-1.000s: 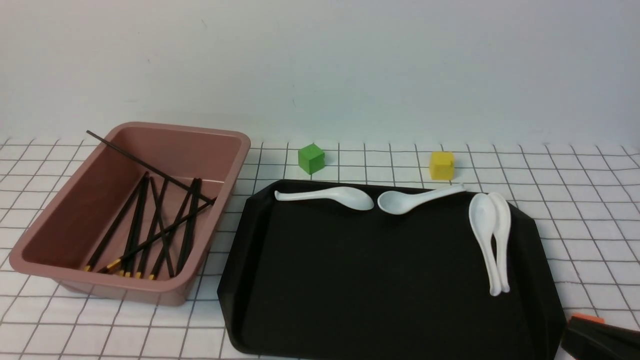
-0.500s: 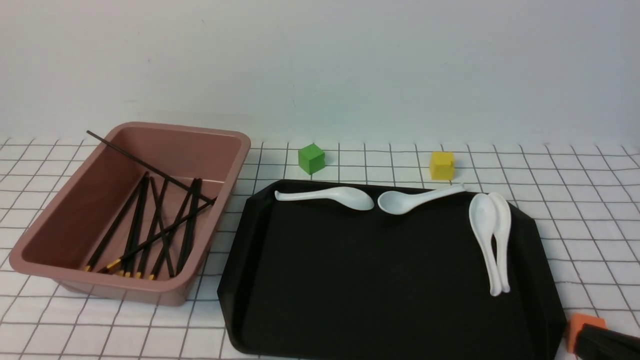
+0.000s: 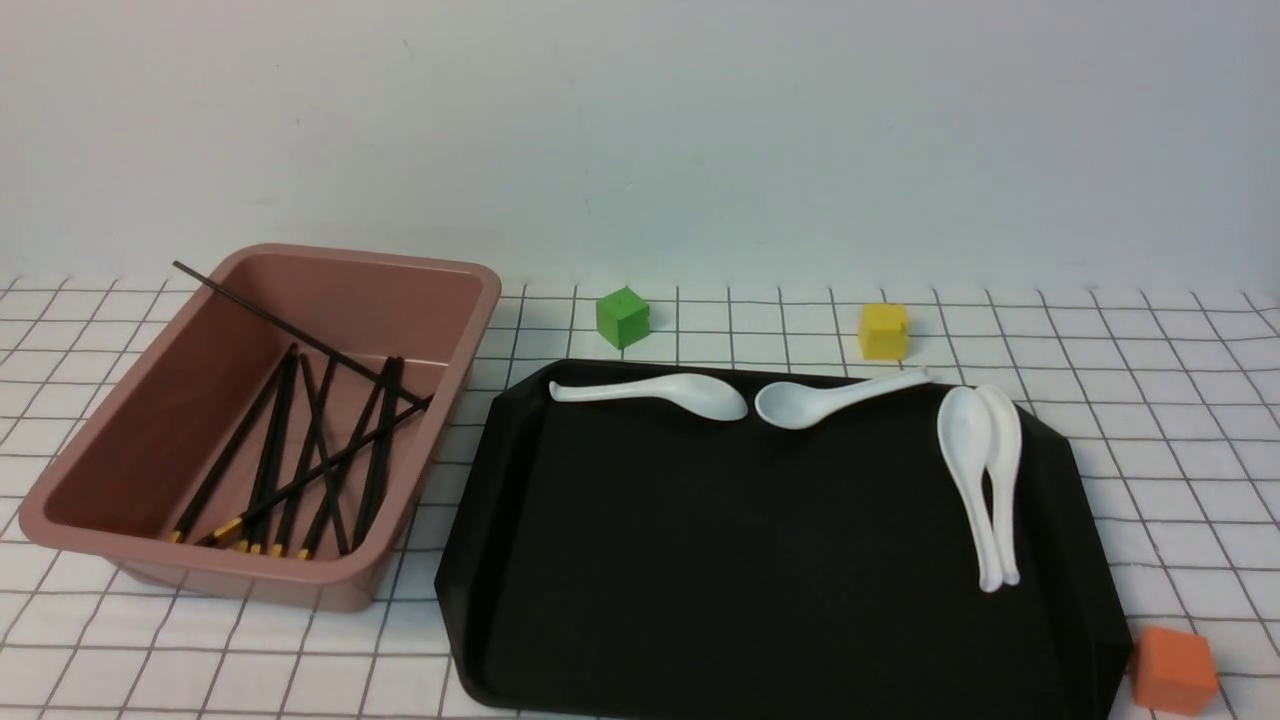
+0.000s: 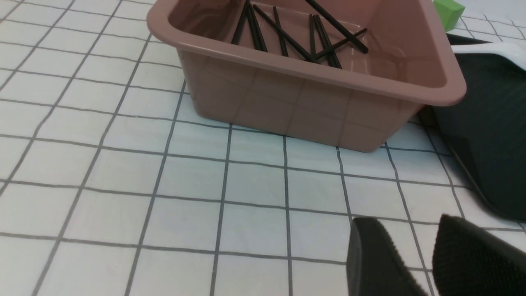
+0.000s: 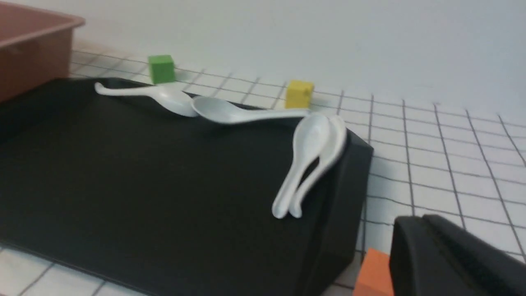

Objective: On white black tablecloth take chopsticks from black tray and put them in box.

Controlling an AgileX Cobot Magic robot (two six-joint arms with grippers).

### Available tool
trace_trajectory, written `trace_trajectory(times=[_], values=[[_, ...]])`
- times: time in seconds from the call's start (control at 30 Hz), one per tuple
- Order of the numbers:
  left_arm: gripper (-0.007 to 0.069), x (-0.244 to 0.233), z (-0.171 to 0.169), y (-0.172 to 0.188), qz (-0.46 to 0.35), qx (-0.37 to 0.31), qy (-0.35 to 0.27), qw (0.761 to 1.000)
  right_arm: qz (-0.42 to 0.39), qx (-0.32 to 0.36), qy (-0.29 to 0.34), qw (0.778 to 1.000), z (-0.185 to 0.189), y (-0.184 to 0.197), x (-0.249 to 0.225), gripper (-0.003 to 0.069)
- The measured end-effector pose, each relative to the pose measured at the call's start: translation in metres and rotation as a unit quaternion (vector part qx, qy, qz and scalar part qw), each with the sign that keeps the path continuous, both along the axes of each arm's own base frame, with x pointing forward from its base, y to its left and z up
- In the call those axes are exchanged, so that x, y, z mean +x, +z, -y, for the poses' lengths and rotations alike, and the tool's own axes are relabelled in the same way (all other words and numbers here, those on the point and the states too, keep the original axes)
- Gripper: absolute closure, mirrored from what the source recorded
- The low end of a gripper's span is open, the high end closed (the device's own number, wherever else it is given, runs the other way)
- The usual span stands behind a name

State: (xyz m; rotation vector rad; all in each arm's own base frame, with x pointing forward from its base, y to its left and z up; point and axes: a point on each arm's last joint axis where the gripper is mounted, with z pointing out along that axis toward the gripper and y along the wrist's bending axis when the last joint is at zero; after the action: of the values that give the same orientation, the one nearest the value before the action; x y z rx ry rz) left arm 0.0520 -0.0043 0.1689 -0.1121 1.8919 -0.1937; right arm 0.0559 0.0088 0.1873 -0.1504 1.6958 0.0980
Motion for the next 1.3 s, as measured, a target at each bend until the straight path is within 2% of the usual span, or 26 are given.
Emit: trace_trajectory(times=[0.27, 1.3], values=[[0.0386, 0.0, 0.0, 0.0, 0.0, 0.0, 0.0, 1.0, -0.074, -0.011, -0.004, 0.997, 0.001, -0.013, -0.003, 0.0614], [0.0386, 0.0, 0.0, 0.0, 0.0, 0.0, 0.0, 1.0, -0.077, -0.011, -0.004, 0.997, 0.001, -0.013, -0.004, 0.0573]])
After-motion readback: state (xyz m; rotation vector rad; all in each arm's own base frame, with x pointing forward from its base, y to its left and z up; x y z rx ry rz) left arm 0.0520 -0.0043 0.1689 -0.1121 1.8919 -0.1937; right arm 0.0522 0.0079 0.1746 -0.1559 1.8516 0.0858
